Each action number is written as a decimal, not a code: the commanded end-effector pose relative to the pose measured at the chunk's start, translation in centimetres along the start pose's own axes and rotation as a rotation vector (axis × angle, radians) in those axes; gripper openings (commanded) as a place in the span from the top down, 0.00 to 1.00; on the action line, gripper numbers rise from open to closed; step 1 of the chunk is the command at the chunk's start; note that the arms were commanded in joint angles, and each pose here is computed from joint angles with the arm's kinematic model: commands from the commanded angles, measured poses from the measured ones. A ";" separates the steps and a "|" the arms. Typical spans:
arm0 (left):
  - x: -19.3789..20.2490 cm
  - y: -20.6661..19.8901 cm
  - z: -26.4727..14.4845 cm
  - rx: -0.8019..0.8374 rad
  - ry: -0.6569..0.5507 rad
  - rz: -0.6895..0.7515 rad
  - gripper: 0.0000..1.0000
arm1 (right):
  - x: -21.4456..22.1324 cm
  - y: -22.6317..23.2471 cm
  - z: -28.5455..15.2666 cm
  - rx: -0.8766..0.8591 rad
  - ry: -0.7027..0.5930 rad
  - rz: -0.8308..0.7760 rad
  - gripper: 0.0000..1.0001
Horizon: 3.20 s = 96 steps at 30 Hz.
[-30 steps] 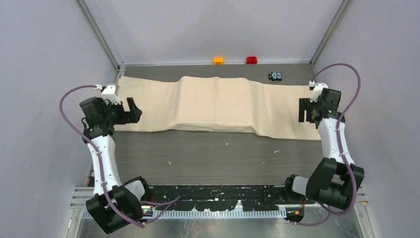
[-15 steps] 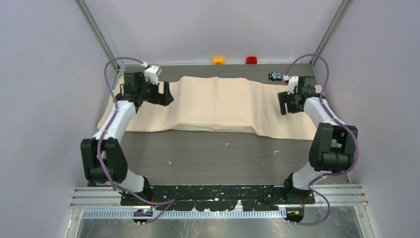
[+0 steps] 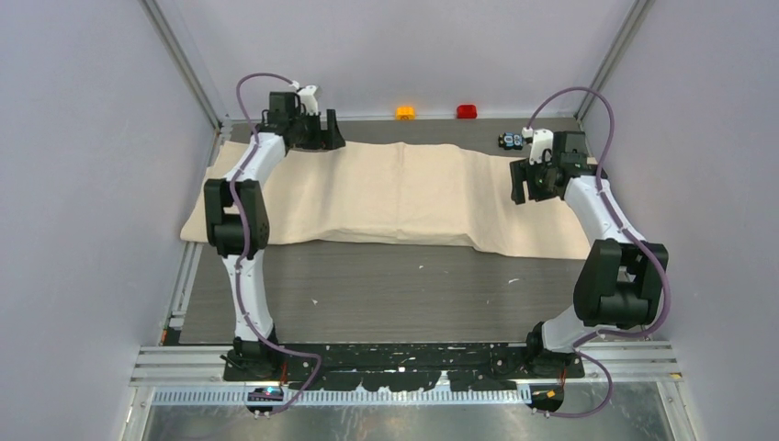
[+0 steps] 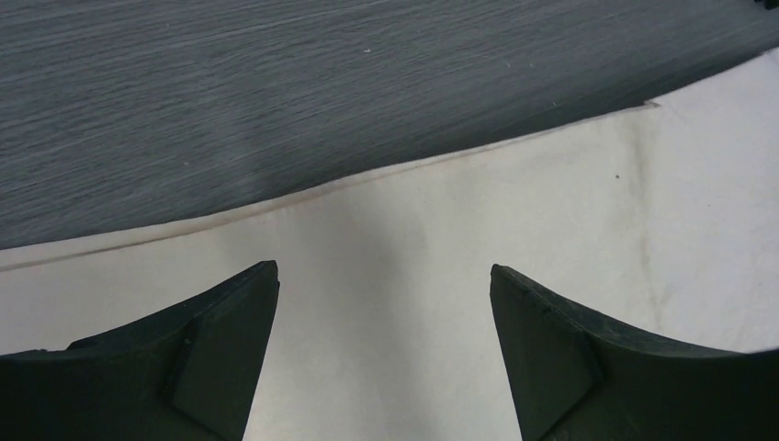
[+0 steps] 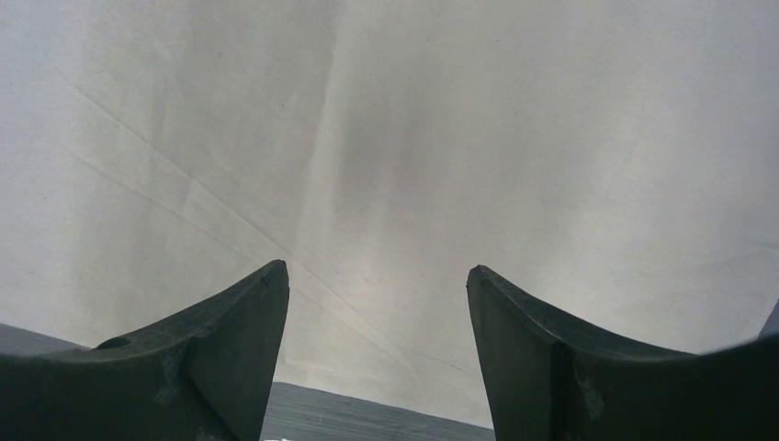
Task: Open and lay out the surgical kit
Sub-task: Open the surgical kit at the center of the board.
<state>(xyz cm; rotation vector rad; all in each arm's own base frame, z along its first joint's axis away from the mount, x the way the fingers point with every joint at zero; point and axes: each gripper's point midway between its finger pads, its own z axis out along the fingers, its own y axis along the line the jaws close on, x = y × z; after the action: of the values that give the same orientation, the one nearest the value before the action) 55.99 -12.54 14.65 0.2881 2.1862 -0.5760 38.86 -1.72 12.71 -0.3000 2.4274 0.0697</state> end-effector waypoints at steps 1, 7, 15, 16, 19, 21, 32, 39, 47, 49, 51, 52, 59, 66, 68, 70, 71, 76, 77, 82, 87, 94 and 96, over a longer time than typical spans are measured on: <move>-1.0 0.6 1.8 0.002 -0.007 -0.106 0.14 | -1.7 0.1 -2.1 0.010 -0.059 -0.017 0.25; -0.7 0.2 4.6 0.084 0.011 -0.204 0.32 | -0.2 0.2 -1.6 0.014 -0.027 -0.012 0.25; 0.3 -0.1 4.7 0.115 0.013 -0.198 0.58 | 0.9 -0.5 -0.9 0.051 0.004 -0.022 0.25; 0.3 -0.2 4.6 0.119 0.011 -0.197 0.63 | 0.9 -0.5 -0.8 0.051 0.005 -0.019 0.25; 0.0 -0.5 4.3 0.133 0.001 -0.186 0.73 | 0.7 -0.6 -0.5 0.051 0.010 -0.015 0.26; 0.0 -0.6 4.3 0.136 0.000 -0.180 0.79 | 0.7 -0.8 -0.4 0.053 0.014 -0.016 0.26; -1.4 -1.6 2.3 0.148 -0.023 -0.126 0.89 | 0.3 -1.1 -0.3 0.061 0.022 -0.029 0.26; -2.9 -3.3 0.0 0.188 -0.062 -0.081 0.90 | 0.2 -1.3 -0.6 0.071 0.022 -0.043 0.26; -2.6 -6.4 -4.6 0.254 -0.074 0.021 0.95 | -0.2 -1.4 -1.2 0.075 0.013 -0.051 0.26; -1.0 -7.1 -5.6 0.260 -0.043 0.057 0.98 | -0.4 -1.3 -1.6 0.076 0.008 -0.055 0.26; 0.5 -7.8 -6.9 0.262 -0.010 0.099 0.99 | -0.7 -1.3 -2.0 0.077 -0.003 -0.061 0.26; 1.2 -8.2 -7.7 0.258 0.003 0.141 1.00 | -0.8 -1.2 -2.3 0.075 -0.008 -0.063 0.26; 9.4 -9.8 -12.9 0.219 0.143 0.327 1.00 | -1.9 0.9 -4.2 -0.031 -0.075 -0.144 0.26; 18.1 -11.3 -18.2 0.263 0.311 0.589 0.94 | -3.7 5.2 -4.6 -0.197 -0.156 -0.238 0.25; 19.9 -11.3 -19.2 0.266 0.353 0.631 0.93 | -4.3 6.3 -4.1 -0.212 -0.167 -0.255 0.25; 21.1 -11.2 -20.0 0.267 0.382 0.654 0.93 | -4.8 7.7 -3.2 -0.215 -0.171 -0.284 0.25; 21.6 -11.1 -20.3 0.263 0.395 0.659 0.93 | -5.1 8.1 -2.7 -0.211 -0.172 -0.296 0.25; 22.5 -10.3 -20.9 0.224 0.418 0.675 0.92 | -6.8 10.0 -0.3 -0.236 -0.157 -0.327 0.25; 22.6 -10.2 -20.9 0.216 0.418 0.673 0.92 | -7.1 10.4 -0.1 -0.253 -0.153 -0.331 0.25; 22.4 -10.0 -20.3 0.184 0.391 0.635 0.93 | -8.4 13.2 0.4 -0.388 -0.138 -0.381 0.24; 21.9 -10.0 -19.6 0.168 0.361 0.605 0.94 | -7.9 16.0 0.1 -0.511 -0.093 -0.453 0.22; 21.1 -10.1 -19.2 0.159 0.337 0.585 0.94 | -6.1 18.8 1.1 -0.605 0.010 -0.484 0.22; 20.9 -10.2 -19.1 0.159 0.333 0.582 0.94 | -5.6 19.0 1.9 -0.591 0.033 -0.494 0.22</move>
<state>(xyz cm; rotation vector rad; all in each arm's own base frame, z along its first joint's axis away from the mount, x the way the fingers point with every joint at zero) 24.87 -11.49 10.96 1.1648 2.2482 -0.4060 40.49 17.13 14.72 -1.0985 2.2336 0.5355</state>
